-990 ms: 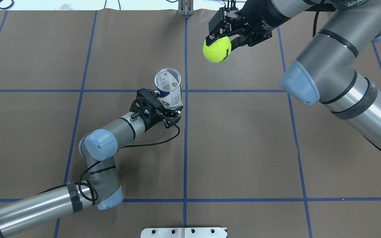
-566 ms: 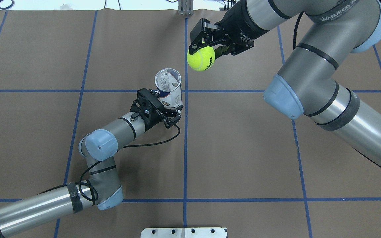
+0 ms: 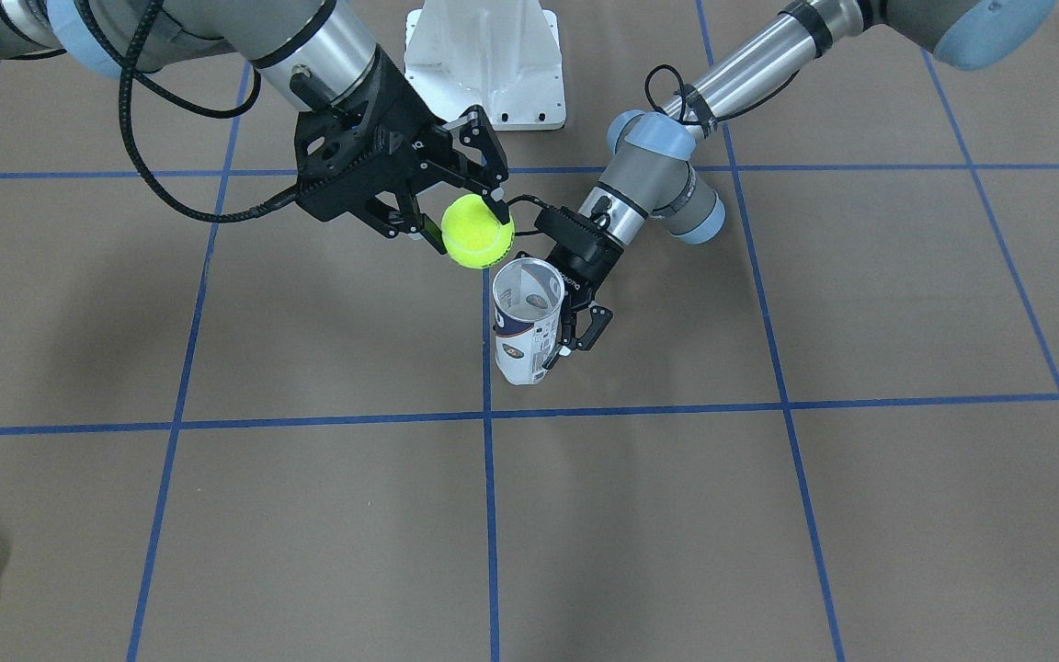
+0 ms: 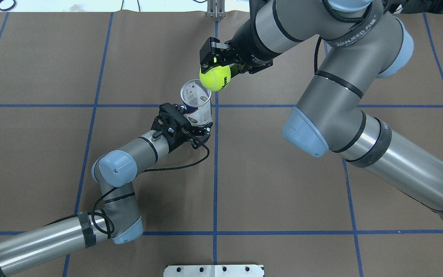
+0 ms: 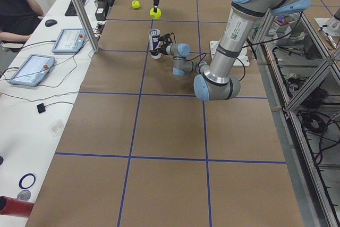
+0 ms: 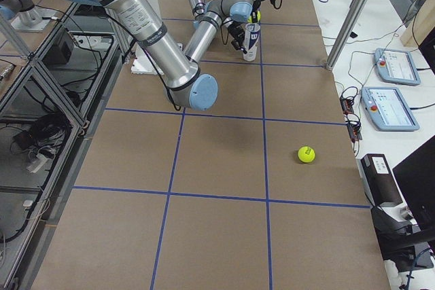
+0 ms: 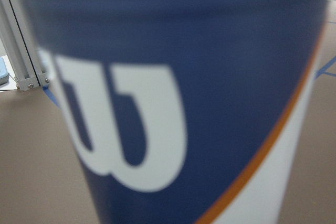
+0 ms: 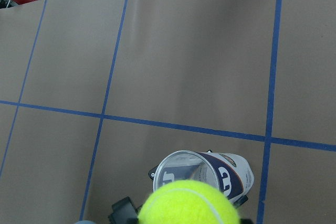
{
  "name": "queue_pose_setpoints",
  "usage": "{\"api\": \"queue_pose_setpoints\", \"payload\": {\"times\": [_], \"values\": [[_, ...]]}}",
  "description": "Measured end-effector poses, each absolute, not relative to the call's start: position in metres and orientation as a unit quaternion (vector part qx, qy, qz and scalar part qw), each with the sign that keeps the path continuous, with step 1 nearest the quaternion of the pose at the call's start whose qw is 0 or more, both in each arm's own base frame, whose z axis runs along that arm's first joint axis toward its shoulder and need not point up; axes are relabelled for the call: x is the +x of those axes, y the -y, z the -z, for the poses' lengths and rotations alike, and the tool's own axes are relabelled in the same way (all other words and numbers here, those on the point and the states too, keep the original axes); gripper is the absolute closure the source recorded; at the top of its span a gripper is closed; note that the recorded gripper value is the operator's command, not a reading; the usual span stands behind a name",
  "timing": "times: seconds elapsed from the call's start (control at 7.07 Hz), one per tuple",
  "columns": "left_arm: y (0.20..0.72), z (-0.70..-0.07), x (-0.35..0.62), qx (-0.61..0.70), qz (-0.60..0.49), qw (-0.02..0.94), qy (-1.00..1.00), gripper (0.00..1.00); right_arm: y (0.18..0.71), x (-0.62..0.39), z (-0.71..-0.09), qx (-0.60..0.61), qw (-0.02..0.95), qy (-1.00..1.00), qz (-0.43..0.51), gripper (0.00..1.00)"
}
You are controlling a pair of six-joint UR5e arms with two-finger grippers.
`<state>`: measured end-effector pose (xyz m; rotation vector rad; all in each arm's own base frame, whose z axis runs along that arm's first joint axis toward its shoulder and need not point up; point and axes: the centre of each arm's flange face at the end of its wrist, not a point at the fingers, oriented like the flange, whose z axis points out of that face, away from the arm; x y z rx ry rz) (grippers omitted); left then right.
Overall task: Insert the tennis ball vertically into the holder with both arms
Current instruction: 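Open the right gripper to drop the ball into the can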
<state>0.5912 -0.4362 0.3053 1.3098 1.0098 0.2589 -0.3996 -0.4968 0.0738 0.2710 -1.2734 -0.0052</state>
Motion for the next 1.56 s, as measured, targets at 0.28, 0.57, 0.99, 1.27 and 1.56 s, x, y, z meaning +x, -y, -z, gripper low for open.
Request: {"api": "queue_pose_setpoints", "payload": {"times": [0.28,0.57,0.99,1.27,1.56], "values": [[0.436,-0.305,0.591,0.581,-0.115,0.67,-0.448,0.14,0.507,-0.431,-0.062,0.132,0.803,0.581,-0.004,1.0],[0.436,-0.304,0.591,0.581,-0.114,0.669,-0.448,0.14,0.513,-0.455,-0.056,0.132,0.809,0.573,-0.006,1.0],[0.437,-0.303,0.591,0.582,-0.114,0.669,-0.448,0.14,0.51,-0.462,-0.057,0.134,0.811,0.57,-0.007,0.73],[0.437,-0.304,0.591,0.582,-0.115,0.67,-0.448,0.14,0.51,-0.463,-0.062,0.134,0.813,0.567,-0.006,0.01],[0.438,-0.304,0.591,0.582,-0.115,0.67,-0.447,0.14,0.51,-0.461,-0.068,0.139,0.815,0.563,-0.011,0.01]]}}
